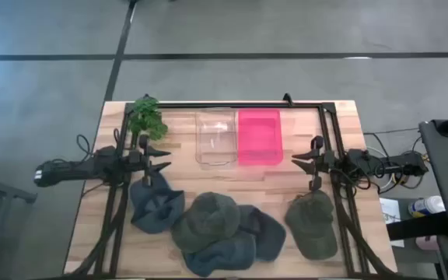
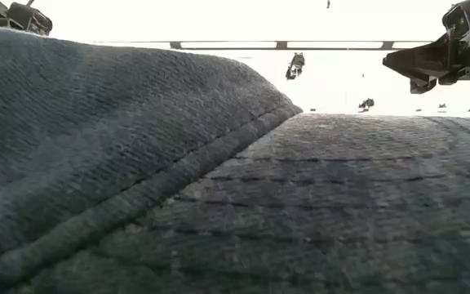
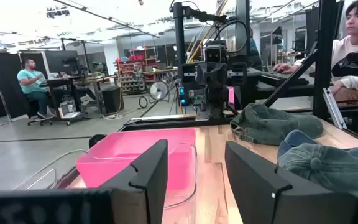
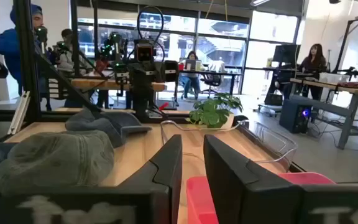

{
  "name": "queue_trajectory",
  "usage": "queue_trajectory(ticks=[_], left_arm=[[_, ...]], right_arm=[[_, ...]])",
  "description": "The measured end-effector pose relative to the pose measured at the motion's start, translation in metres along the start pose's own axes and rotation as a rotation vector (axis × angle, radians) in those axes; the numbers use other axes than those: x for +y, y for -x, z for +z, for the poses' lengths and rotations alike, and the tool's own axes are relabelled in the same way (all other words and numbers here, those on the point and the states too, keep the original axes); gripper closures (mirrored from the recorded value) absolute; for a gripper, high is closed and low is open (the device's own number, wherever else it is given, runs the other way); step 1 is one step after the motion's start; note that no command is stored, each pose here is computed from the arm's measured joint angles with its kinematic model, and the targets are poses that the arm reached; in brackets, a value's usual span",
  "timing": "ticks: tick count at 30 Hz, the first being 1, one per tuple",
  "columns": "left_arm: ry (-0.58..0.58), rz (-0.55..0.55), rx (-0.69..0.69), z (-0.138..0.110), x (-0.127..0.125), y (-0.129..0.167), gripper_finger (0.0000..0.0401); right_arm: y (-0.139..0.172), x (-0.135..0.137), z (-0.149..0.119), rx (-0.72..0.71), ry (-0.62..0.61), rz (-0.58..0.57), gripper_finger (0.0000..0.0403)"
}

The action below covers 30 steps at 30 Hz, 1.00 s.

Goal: Pick & Place hat

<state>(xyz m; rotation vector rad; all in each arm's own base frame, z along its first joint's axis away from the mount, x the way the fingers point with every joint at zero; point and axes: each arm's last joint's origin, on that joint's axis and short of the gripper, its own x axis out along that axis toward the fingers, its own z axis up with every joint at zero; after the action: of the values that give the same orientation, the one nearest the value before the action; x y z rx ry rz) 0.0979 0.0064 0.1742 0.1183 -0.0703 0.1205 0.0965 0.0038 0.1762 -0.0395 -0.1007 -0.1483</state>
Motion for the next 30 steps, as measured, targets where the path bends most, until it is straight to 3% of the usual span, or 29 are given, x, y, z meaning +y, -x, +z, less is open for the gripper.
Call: queue_trajectory(ticks=[15, 19, 21, 28, 30], left_arm=[[0.0, 0.001, 0.0, 0.0, 0.0, 0.0, 0.0247], [0.0, 0.0, 0.0, 0.0, 0.0, 0.0, 0.0247], [0.0, 0.0, 0.0, 0.0, 0.0, 0.0, 0.0247], [0.0, 0.001, 0.0, 0.0, 0.0, 0.0, 0.0247], [0.0, 0.0, 0.0, -0.0001, 0.0, 0.0, 0.0247]], right_arm=[[0.0, 0.0, 0.0, 0.0, 0.011, -0.001, 0.0339], [0.0, -0.0003, 0.0, 0.002, 0.319, -0.007, 0.0339], [0.0, -0.0007, 0.0004, 0.001, 0.407, -0.023, 0.0339], [0.0001, -0.0017, 0.0007, 0.007, 0.418, -0.056, 0.0339], [0.0001, -0.0015, 0.001, 0.001, 0.347, -0.052, 0.0339]])
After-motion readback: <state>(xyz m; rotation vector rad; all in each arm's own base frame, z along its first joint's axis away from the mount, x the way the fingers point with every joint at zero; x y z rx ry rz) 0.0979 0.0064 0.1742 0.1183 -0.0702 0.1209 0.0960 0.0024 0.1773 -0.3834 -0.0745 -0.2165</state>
